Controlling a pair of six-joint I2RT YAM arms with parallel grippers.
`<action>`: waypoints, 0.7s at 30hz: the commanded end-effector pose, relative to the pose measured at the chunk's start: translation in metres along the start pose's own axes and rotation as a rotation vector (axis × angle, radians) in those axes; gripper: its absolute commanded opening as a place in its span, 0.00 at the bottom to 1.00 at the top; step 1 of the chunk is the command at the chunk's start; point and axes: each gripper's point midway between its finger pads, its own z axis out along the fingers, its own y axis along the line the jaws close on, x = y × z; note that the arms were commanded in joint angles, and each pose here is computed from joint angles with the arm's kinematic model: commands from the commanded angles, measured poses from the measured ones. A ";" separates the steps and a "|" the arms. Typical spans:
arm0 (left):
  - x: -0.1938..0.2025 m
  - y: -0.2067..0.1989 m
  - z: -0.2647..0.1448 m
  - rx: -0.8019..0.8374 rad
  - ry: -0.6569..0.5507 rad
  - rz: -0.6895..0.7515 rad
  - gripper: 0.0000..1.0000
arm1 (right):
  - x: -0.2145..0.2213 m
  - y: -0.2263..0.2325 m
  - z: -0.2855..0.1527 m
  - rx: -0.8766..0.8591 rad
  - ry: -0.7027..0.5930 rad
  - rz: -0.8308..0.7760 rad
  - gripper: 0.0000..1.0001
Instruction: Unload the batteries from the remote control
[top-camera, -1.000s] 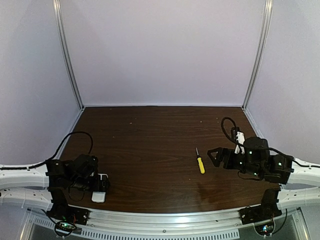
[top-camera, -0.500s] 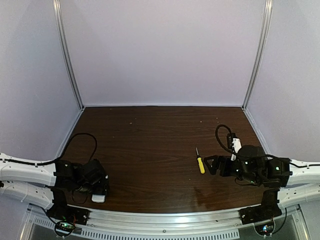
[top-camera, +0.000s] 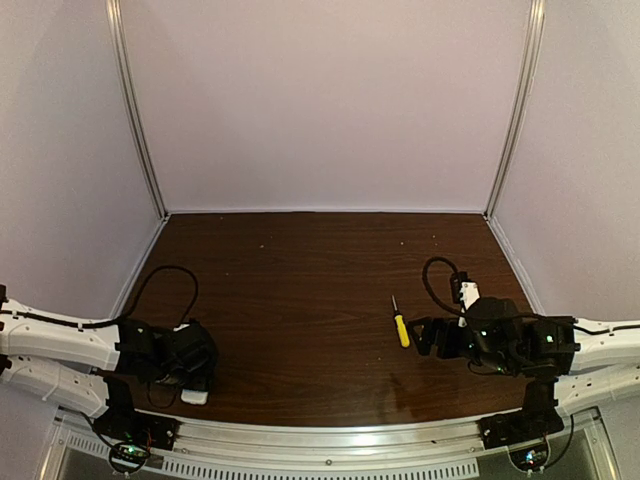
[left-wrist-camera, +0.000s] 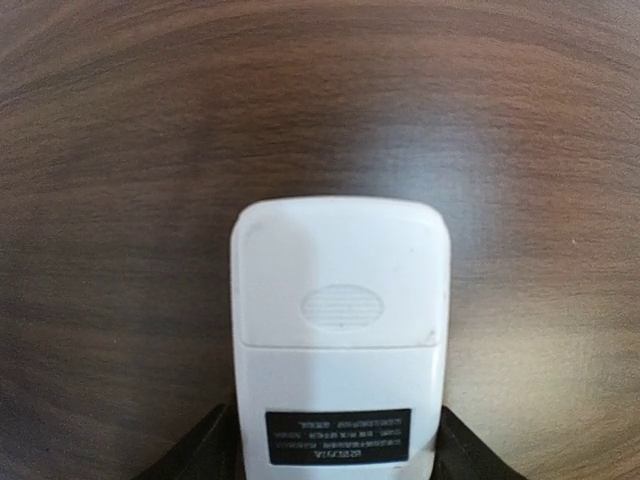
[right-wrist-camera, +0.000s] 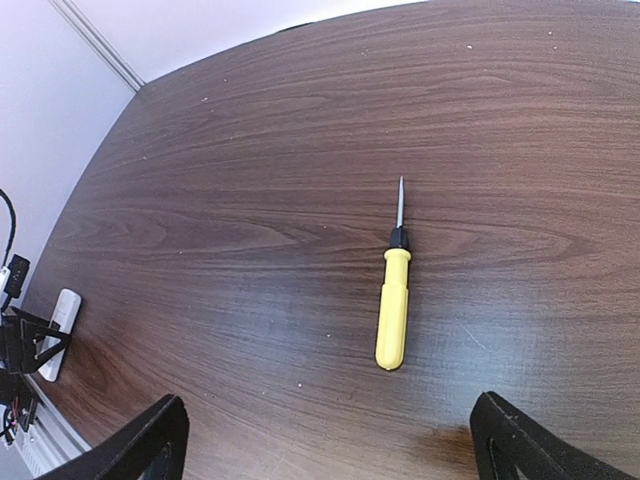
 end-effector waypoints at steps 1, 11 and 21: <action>0.006 -0.001 0.001 -0.002 0.034 0.003 0.65 | -0.007 -0.001 -0.004 0.022 -0.021 -0.001 1.00; -0.014 -0.027 -0.011 0.101 -0.029 0.070 0.52 | -0.006 -0.006 -0.006 0.033 -0.024 -0.007 1.00; -0.025 -0.045 -0.016 0.163 -0.071 0.141 0.51 | -0.007 -0.005 -0.008 0.025 -0.026 -0.001 1.00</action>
